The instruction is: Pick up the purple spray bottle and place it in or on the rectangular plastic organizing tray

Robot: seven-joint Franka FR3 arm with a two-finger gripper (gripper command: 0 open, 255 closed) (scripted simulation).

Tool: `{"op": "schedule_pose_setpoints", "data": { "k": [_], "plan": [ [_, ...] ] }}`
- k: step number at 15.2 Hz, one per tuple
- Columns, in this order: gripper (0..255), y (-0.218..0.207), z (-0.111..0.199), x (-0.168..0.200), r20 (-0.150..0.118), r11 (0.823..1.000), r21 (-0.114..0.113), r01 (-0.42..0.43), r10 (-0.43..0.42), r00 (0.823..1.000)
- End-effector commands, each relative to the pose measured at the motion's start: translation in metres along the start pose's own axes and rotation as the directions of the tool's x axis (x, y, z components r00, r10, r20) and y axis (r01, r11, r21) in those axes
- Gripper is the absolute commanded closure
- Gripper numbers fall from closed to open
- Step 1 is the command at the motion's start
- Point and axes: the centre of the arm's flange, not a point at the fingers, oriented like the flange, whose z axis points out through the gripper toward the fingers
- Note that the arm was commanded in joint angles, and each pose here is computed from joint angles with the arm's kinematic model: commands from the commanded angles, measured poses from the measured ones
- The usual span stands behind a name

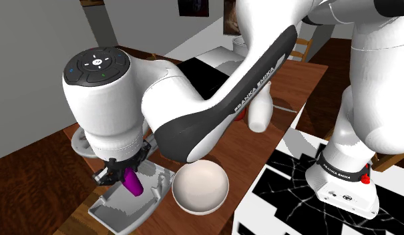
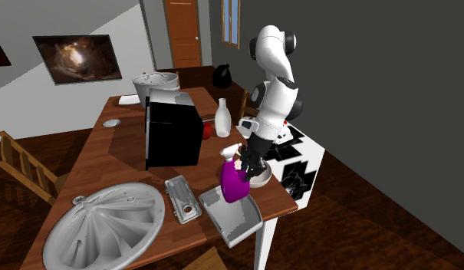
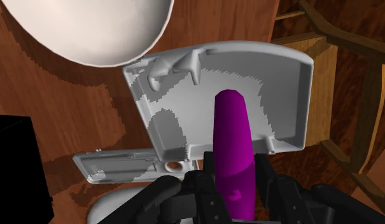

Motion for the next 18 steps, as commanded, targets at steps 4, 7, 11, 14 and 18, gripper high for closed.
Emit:
{"op": "schedule_pose_setpoints", "data": {
  "k": [4,7,11,14,18],
  "plan": [
    [0,0.000,0.000,0.000,0.000,1.000,0.000,0.000,0.000,1.000],
    [0,0.000,0.000,0.000,0.000,1.000,0.000,0.000,0.000,1.000],
    [0,0.000,-0.040,0.000,0.000,1.000,0.000,0.000,0.000,1.000],
    [0,0.000,-0.050,0.000,0.000,1.000,0.000,0.000,0.000,1.000],
    [0,0.000,-0.050,0.000,0.000,1.000,0.000,0.000,0.000,1.000]
  ]
}}
